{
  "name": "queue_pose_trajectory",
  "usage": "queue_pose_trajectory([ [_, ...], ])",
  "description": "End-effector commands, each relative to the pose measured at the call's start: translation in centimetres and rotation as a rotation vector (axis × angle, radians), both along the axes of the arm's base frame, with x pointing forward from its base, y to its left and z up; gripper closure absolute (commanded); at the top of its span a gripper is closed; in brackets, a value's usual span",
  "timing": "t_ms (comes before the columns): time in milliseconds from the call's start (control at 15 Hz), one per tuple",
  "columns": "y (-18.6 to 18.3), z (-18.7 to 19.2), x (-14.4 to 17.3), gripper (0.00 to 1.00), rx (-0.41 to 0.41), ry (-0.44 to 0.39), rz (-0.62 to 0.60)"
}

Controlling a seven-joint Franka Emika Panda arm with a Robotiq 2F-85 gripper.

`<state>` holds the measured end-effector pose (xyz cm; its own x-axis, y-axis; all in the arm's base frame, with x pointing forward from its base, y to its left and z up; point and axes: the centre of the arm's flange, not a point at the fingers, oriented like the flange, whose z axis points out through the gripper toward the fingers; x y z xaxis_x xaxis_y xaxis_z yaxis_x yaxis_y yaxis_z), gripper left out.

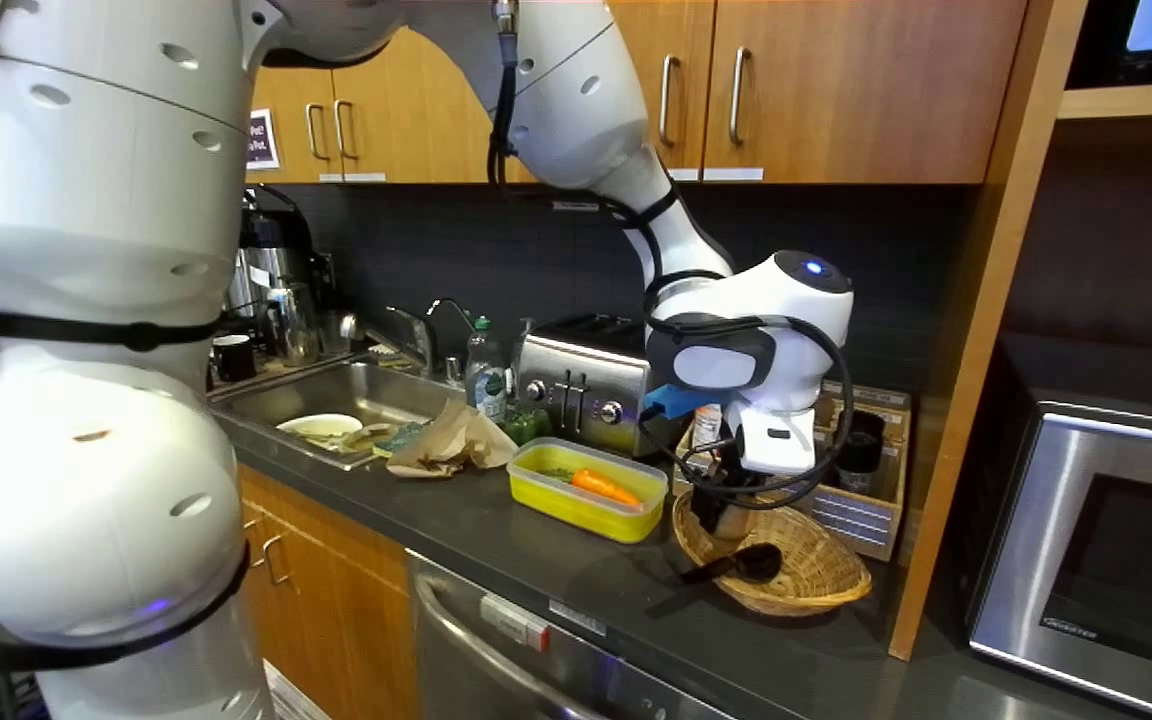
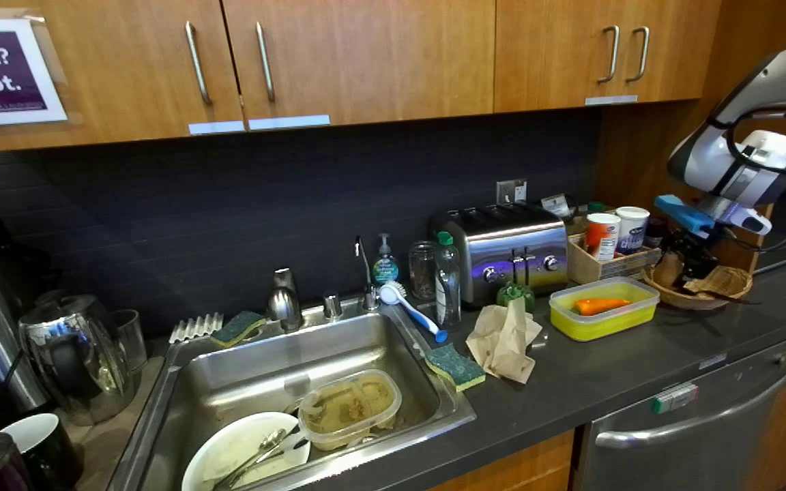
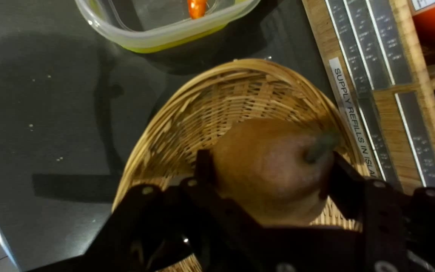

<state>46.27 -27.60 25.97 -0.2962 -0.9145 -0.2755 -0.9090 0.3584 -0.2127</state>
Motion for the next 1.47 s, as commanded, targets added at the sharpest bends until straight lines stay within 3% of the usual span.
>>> queue_pose_trajectory([
  [0,-0.5,-0.2,0.5,0.51,0.013,-0.017,0.003],
  [200,-0.5,-0.1,0.7,0.51,0.014,-0.016,0.000],
  [267,-0.5,-0.1,0.7,0.09,0.014,-0.016,0.000],
  [400,-0.5,0.1,0.7,0.02,0.012,-0.017,-0.001],
  [1000,0.5,1.0,1.2,0.00,-0.005,-0.020,0.019],
  [1400,3.8,2.1,0.8,0.00,-0.049,0.001,0.111],
])
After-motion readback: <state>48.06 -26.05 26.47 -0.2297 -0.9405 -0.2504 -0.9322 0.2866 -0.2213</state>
